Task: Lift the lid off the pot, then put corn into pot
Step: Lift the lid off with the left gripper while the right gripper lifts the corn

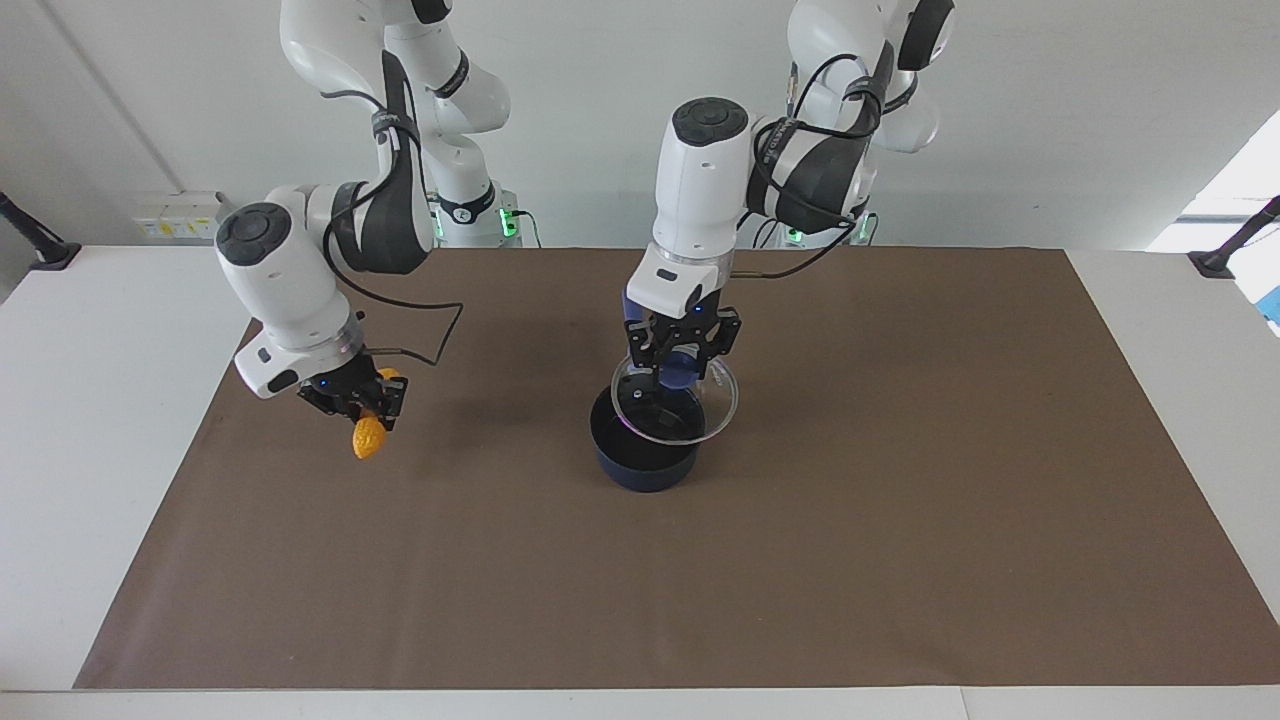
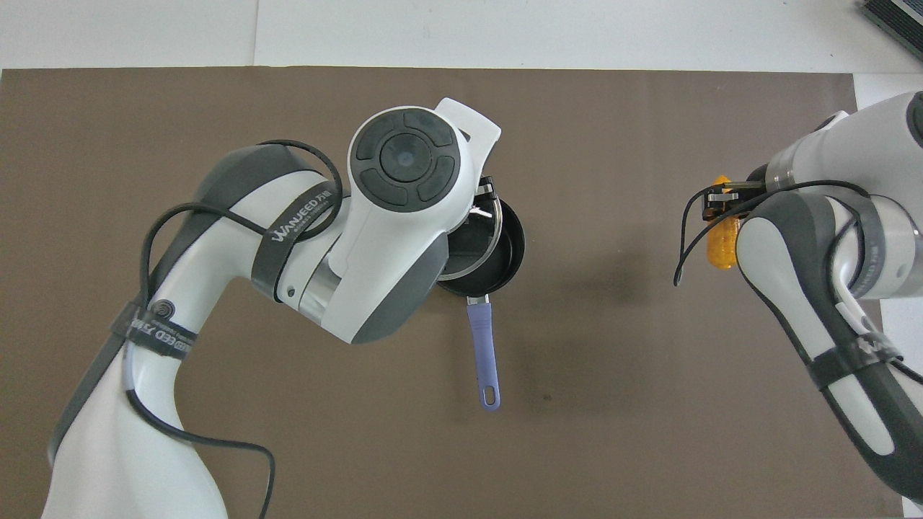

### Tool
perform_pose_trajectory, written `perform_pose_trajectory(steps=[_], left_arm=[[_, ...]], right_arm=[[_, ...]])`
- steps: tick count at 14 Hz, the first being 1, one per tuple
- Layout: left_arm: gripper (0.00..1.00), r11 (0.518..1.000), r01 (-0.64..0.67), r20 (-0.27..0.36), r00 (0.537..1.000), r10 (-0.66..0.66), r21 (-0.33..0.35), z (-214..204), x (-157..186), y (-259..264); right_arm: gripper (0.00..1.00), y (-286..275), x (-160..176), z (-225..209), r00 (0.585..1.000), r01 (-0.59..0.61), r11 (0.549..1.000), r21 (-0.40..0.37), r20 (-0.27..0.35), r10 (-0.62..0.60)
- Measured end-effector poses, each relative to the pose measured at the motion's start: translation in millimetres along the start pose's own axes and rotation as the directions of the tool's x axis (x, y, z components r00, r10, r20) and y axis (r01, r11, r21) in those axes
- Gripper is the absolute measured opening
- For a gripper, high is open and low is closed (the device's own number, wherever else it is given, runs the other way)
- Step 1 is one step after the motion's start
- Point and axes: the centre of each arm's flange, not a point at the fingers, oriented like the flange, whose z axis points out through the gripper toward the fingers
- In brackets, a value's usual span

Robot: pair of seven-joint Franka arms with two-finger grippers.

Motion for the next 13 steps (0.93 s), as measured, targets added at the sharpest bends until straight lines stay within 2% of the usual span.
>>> perform_pose_trajectory(steps=[3, 6, 11, 13], left_arm=[[0.63, 1.0, -0.021, 0.011, 1.0, 0.021, 0.022, -10, 18, -36], [0.63, 0.995, -0.079, 0.044, 0.996, 0.076, 0.054, -12, 32, -73], [0.63, 0.983, -0.163, 0.097, 0.983, 0.154, 0.085, -4, 61, -137], [0.63, 0.983, -0.16, 0.108, 0.983, 0.149, 0.092, -1, 70, -161]], right_arm=[[0.37, -22, -6, -35, 1.0, -0.002, 1.0, 0.008, 0.004, 0.002], [0.37, -49, -8, -43, 0.999, -0.036, 0.999, 0.018, 0.002, 0.036], [0.37, -160, -25, -39, 0.996, -0.075, 0.996, 0.048, -0.034, 0.077], [0.37, -184, -22, -43, 0.993, -0.098, 0.993, 0.065, -0.053, 0.101]])
